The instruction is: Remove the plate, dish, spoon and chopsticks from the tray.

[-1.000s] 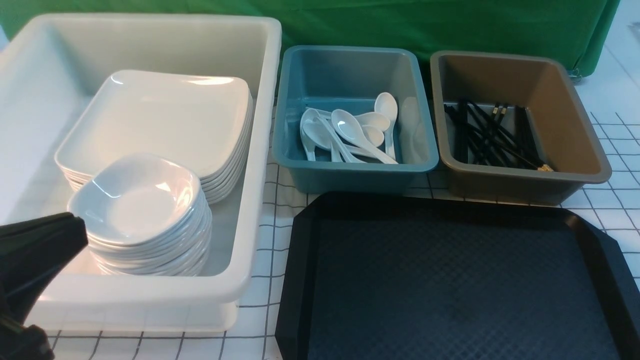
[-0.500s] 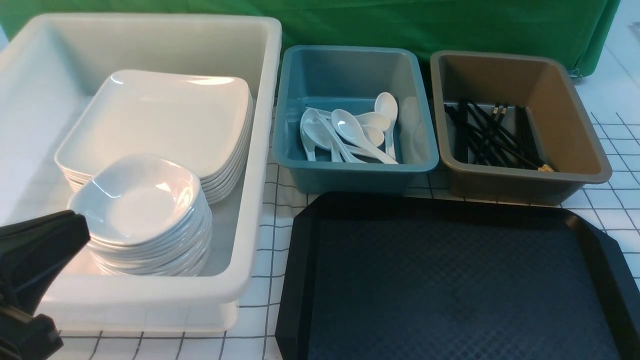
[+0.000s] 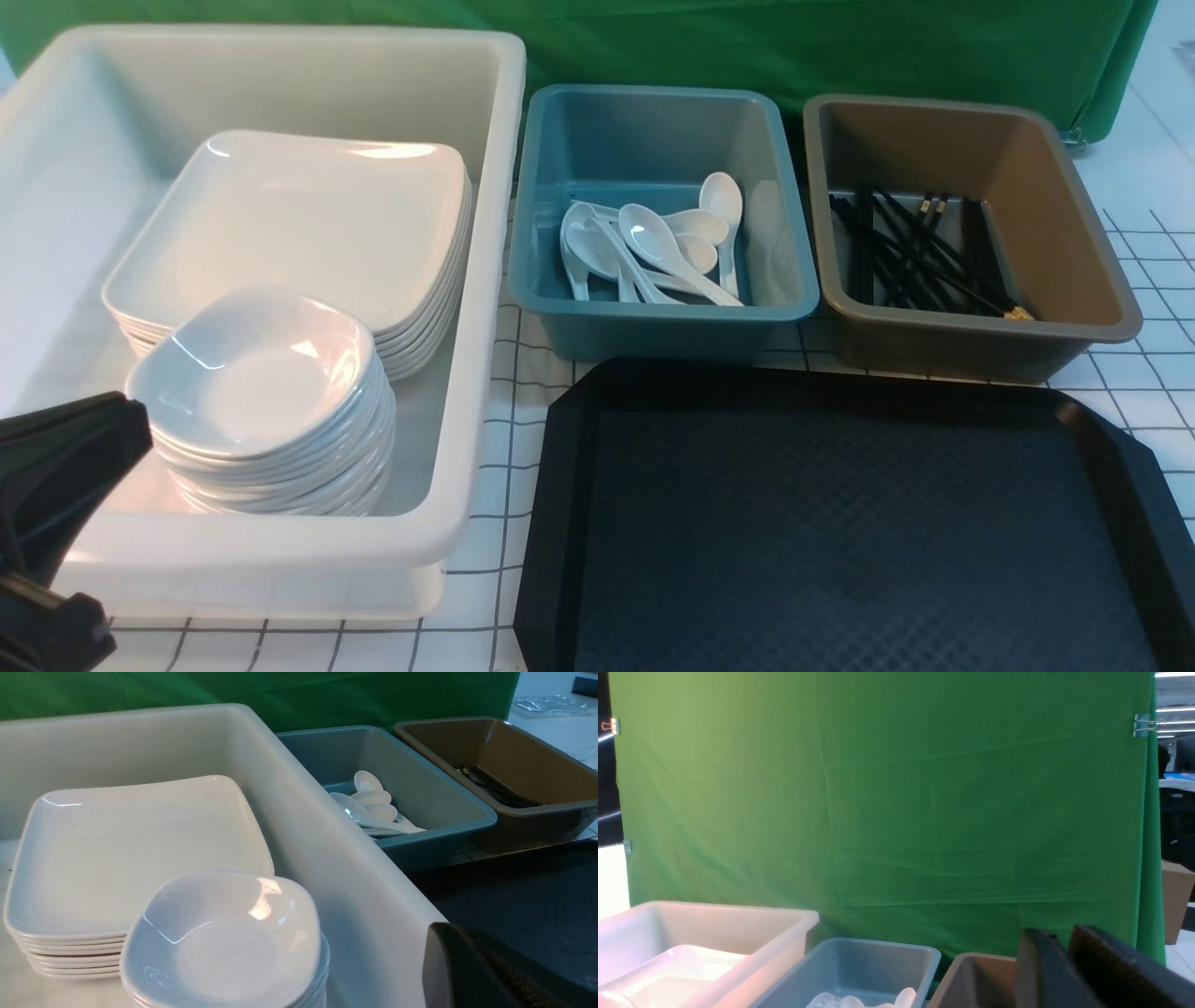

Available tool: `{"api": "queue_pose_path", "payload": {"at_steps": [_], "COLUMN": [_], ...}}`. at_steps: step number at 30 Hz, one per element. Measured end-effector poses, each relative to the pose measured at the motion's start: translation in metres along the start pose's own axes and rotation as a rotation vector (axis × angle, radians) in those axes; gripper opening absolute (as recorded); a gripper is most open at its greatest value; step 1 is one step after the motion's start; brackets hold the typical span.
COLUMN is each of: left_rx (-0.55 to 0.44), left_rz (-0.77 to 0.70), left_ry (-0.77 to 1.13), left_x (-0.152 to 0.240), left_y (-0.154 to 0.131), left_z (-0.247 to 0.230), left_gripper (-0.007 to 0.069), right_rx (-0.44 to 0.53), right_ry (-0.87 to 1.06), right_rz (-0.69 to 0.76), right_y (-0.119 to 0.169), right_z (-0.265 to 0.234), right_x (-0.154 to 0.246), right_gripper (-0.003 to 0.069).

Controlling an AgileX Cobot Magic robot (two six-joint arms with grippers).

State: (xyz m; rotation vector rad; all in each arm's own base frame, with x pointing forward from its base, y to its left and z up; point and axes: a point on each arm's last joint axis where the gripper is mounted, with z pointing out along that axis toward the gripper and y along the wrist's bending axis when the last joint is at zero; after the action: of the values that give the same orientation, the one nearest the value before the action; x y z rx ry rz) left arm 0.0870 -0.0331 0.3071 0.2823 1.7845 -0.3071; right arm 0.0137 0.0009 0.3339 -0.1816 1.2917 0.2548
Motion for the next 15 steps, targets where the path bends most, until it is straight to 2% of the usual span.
{"api": "queue_pose_path", "payload": {"at_steps": [8,12,15], "left_rx": [-0.017,-0.08,-0.17], "left_rz": [0.026,0.031,0.021], "left_ry": [0.005,-0.013,-0.061], "left_x": [0.003,0.016,0.038], "left_y": [0.002,0.007,0.014], "left_z": [0.0,-0.005,-0.01], "left_gripper": [0.0,0.0,0.0], "right_rx": [0.0,0.0,0.0], "right_ry": [0.0,0.0,0.0], "right_rz": [0.0,0.001,0.001], "right_y": [0.0,0.0,0.0], "right_z": [0.0,0.0,0.0], "right_x": [0.0,0.0,0.0], "right_gripper": [0.0127,0.0136,0.0141]}}
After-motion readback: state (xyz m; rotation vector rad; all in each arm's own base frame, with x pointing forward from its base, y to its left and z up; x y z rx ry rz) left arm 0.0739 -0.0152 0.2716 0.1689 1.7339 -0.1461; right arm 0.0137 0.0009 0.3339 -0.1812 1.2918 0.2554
